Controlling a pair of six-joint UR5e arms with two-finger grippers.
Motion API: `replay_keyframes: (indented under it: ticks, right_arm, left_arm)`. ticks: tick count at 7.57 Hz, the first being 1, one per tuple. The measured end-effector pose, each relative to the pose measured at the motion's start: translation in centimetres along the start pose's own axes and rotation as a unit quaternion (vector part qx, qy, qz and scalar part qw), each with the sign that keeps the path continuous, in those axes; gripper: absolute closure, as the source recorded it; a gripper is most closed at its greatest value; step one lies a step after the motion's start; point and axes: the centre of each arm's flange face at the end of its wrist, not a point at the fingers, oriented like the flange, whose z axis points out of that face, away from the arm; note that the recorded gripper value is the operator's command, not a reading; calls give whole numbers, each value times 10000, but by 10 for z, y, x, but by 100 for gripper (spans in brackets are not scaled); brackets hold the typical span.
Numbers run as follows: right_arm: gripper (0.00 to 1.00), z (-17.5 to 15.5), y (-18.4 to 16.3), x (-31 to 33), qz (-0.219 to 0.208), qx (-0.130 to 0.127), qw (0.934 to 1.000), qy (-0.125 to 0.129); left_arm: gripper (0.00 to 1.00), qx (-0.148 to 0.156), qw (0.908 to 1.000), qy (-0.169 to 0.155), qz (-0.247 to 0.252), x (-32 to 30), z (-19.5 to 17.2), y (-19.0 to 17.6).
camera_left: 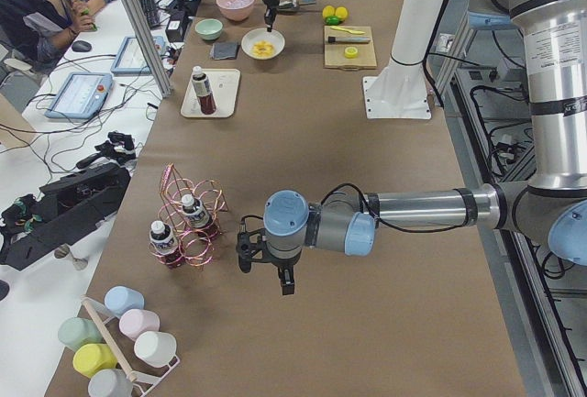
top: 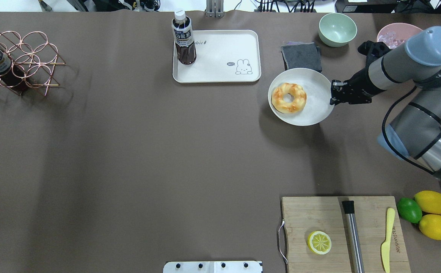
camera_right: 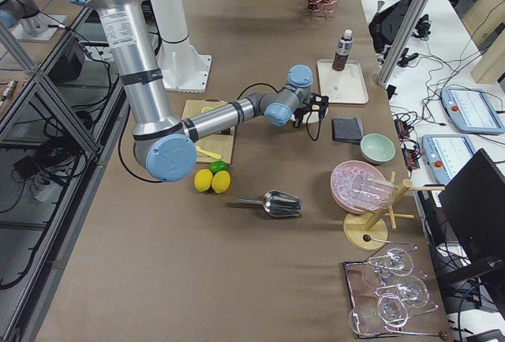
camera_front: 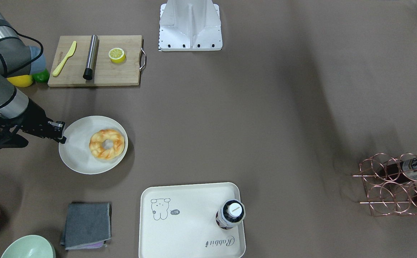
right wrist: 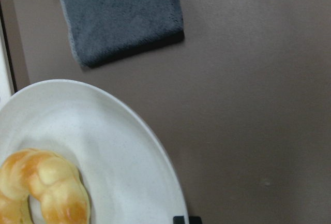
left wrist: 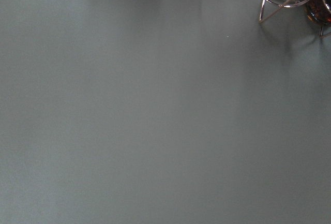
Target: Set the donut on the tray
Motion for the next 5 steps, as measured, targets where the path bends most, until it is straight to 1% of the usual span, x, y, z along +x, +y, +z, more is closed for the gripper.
replay_keyframes:
  ticks: [1,2,3,5]
  right_arm:
    - [100,0,-10,-31,384,16,9993,-10]
    - [100,0,-18,-61,652,3,9979,38]
    - [100,0,-24,-89,840,-19,9964,110]
    - [100,8,-34,-142,1197,-15,9927,170]
  left_arm:
    - [2,-8,10000,-2,-10,-1,1,1]
    - [2,-22,10000,-3,-23,-3,1,3]
    - [2,-28,10000,1,-26,-3,2,5]
    - [2,-28,10000,5,-28,-4,2,6]
